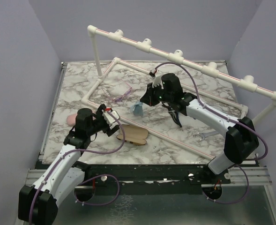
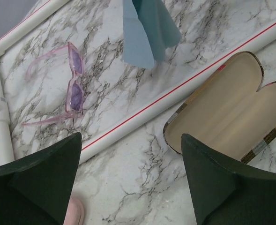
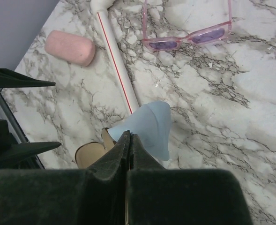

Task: Organize the sunglasses
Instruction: Pick up the glasses cleaning cloth from the center of the board.

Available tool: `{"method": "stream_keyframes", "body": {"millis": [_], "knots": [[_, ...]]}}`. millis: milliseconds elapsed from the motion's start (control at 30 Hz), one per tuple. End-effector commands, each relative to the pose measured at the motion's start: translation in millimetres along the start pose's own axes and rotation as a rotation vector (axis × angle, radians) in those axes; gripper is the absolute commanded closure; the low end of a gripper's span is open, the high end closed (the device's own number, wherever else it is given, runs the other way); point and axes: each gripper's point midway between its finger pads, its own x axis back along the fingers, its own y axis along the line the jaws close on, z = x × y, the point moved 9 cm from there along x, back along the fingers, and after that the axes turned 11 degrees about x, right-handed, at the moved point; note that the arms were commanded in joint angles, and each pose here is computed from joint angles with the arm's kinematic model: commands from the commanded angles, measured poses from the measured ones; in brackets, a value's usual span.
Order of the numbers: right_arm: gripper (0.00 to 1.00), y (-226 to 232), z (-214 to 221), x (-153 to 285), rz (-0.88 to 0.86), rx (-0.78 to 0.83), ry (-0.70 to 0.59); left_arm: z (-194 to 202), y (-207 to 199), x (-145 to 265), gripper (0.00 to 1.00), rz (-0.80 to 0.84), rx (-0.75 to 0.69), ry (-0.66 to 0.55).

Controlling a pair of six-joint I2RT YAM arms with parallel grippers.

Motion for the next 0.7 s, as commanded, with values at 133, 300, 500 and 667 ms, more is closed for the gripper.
{"method": "stream_keyframes", "body": {"millis": [133,300,500,667], "knots": [[0.99,16.7,-25.1,43.1,-0.016,-0.007,-0.062,20.1,-2.1,-22.5,0.13,0.11,0.078,0.116],[1.0,18.9,-15.2,63.1,0.015,0.015,-0.052,18.0,-0.1,-42.1,0.11,0.253,0.062,0.277],[0.99,21.2,-4.7,82.7,0.04,0.043,-0.059,22.8,-2.5,-64.6,0.15,0.343,0.002,0.38],[0.99,21.1,2.4,92.5,0.066,0.059,-0.064,39.9,-16.3,-63.0,0.21,0.465,-0.14,0.427]]}}
